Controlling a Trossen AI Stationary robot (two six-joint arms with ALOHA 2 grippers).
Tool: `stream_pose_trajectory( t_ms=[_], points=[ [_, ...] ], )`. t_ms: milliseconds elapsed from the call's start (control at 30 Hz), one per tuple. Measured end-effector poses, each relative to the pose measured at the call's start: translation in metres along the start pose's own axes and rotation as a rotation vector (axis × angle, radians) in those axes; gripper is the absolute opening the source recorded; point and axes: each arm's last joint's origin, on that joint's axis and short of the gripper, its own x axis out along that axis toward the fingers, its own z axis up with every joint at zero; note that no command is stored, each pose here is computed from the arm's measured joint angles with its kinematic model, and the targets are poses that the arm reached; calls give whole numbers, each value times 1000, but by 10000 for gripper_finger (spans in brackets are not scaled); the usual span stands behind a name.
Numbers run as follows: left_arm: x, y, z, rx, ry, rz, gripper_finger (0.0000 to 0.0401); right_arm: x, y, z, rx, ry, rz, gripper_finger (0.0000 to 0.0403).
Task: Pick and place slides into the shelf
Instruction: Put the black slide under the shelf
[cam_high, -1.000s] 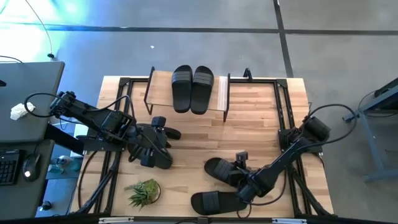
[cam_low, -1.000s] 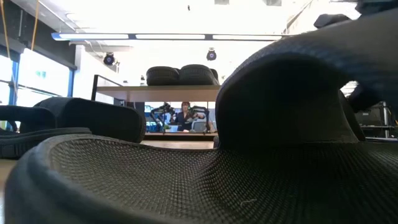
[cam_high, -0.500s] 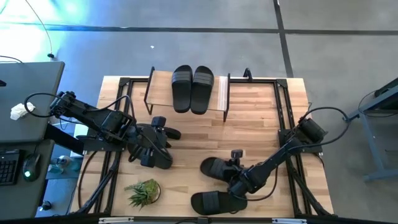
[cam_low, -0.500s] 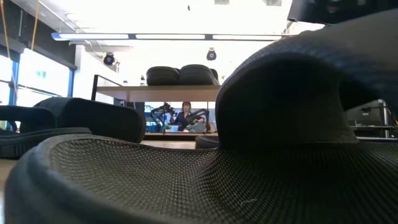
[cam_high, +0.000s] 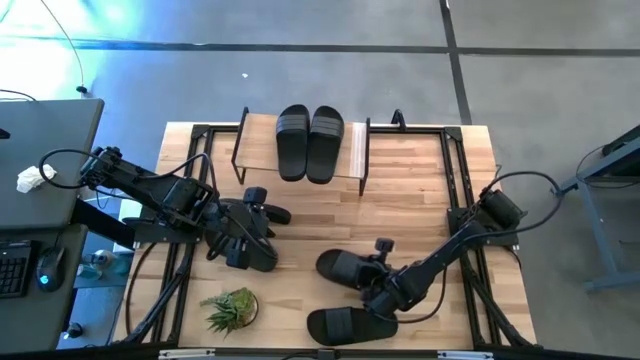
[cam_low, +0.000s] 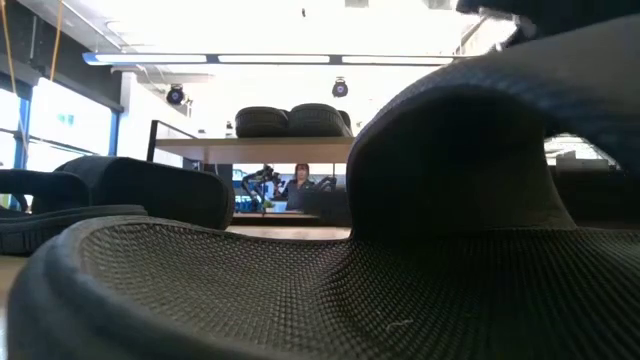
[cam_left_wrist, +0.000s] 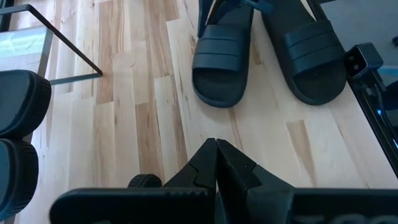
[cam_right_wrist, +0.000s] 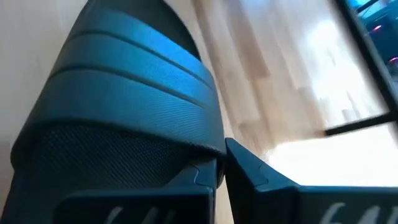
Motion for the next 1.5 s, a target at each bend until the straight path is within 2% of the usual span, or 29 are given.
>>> stream_pose_trajectory(
  t_ms=[167,400,600,733,867,1133,1333,1500],
  points=[
    [0,0,0,0,0,0,0,-20,-9,34,37,-36,-42,2],
    [0,0,0,0,0,0,0,-52,-43,93,204,-37,-78,1],
    [0,0,0,0,0,0,0,-55,-67,121,317,-25,-78,1],
    [0,0,0,1,3,0,0,-38,-69,118,396,92,-111,0],
    [0,0,-2,5,23,2,0,-16,-59,105,440,214,-204,0],
    [0,0,-3,8,28,2,0,37,-29,88,529,237,-353,0],
    [0,0,-3,9,28,3,0,79,-30,82,547,279,-438,0],
    [0,0,-3,8,28,3,0,99,-40,85,578,273,-473,0]
  ],
)
